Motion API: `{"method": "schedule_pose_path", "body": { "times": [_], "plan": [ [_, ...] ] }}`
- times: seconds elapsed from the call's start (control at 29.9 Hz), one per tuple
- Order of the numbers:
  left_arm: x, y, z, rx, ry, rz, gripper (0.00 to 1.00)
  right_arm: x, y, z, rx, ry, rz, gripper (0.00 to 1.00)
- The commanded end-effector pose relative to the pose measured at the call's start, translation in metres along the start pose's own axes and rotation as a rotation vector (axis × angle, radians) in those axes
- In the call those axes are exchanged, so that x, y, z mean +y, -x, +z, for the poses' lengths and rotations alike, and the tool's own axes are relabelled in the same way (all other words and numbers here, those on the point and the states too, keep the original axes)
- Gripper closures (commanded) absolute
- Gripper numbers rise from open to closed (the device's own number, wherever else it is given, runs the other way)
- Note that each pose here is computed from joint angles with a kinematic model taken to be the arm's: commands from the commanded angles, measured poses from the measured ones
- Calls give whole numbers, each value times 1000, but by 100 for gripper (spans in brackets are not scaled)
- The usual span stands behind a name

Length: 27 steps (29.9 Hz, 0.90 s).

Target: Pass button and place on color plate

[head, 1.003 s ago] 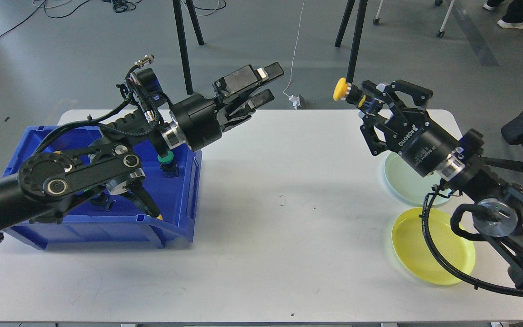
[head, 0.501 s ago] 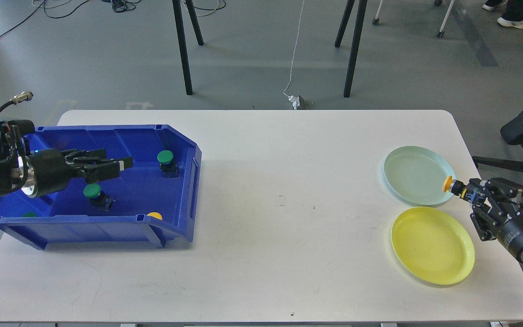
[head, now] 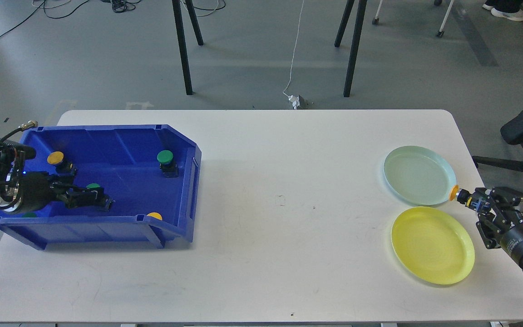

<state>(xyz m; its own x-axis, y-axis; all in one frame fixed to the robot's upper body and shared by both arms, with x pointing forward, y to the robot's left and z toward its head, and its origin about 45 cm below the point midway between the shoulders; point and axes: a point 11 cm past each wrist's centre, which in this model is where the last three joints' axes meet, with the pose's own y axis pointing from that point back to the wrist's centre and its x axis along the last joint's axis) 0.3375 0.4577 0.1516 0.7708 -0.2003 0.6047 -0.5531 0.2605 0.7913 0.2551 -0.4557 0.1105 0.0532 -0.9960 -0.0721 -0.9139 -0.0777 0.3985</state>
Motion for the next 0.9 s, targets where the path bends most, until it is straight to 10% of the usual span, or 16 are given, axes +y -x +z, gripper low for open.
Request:
{"method": "schedule_pose_path", "body": {
  "times": [0.0,0.27,0.53,0.64,0.87],
  "plan": [
    [-1,1,1,3,3,-6,6,0,-1,4,-5,7,8,99],
    [-17,0,4,-8,-6,-12,6,-1,1,9,-17,12,8,96],
    [-22,1,5,-2,-7,-11,7,0,6,13,-25,21,-6,34],
    [-22,1,5,-1,-7,-12,19,0,6,12,-27,17,-9,6],
    [-20,8,1,1,-15,-26,53,-1,6,10,-30,10,-10,3]
  ]
}}
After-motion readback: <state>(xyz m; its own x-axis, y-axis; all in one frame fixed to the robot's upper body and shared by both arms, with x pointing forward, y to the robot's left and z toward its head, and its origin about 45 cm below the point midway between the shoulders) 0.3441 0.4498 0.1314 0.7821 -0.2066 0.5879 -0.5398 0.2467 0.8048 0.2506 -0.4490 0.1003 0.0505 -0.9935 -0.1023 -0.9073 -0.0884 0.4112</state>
